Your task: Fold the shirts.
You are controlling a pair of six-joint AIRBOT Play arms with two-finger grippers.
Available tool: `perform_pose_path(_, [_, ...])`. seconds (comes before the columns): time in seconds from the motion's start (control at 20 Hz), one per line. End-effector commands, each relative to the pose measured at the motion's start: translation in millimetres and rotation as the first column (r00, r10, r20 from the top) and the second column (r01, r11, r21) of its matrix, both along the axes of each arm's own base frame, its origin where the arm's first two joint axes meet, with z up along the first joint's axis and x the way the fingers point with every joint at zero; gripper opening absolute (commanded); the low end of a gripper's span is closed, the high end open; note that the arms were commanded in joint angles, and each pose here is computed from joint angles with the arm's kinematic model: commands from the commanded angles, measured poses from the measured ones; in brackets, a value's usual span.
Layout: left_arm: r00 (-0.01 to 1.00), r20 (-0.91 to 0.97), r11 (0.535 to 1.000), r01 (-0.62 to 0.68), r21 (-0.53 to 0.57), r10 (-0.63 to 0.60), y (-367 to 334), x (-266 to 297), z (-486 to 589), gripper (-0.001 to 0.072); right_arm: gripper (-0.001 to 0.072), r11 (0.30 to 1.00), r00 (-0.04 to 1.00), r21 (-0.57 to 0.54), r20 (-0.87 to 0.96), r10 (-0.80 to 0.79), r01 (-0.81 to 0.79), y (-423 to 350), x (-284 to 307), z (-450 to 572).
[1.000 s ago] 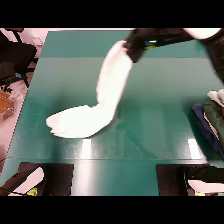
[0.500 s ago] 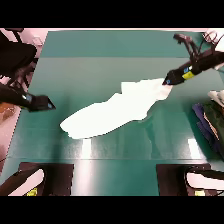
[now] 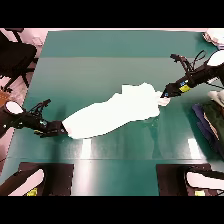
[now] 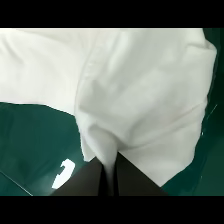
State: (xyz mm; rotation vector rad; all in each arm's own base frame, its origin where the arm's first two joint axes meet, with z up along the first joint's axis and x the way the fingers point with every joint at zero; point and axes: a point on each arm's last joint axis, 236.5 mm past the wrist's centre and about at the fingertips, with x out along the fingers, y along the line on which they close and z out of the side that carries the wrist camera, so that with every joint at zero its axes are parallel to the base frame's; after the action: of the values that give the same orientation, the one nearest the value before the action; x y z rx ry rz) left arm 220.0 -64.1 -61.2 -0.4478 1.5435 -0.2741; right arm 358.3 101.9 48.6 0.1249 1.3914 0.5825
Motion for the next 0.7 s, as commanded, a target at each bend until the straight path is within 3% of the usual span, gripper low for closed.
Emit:
perform_pose_path(0.0, [0.986,0.11,0.991,-0.124,-0.041,0.128,-5,33,-4,0.069,0.0026,1.0,1.0,0.003,-0.001,0.003,-0.003,0,-1,-2])
perform_pose_path(0.3, [0.943,0.209,0.963,-0.238,-0.126,0.26,-10,70,10,0.0689,0.0026,1.0,1.0,0.003,0.002,0.004,-0.004,0,0,-2])
perform_pose_path(0.55, [0.947,0.215,0.97,-0.222,-0.098,0.238,-6,68,7,0.0687,0.0026,1.0,1.0,0.003,0.015,-0.002,0.002,0,3,-2])
perform_pose_path(0.6, [0.945,0.221,0.97,-0.224,-0.096,0.24,-5,69,7,0.0572,0.0026,1.0,1.0,0.003,0.015,-0.003,0.003,0,3,-2])
perform_pose_path(0.65, [0.943,0.228,0.969,-0.227,-0.094,0.243,-4,71,7,0.0402,0.0026,1.0,1.0,0.003,0.016,-0.003,0.003,0,4,-2])
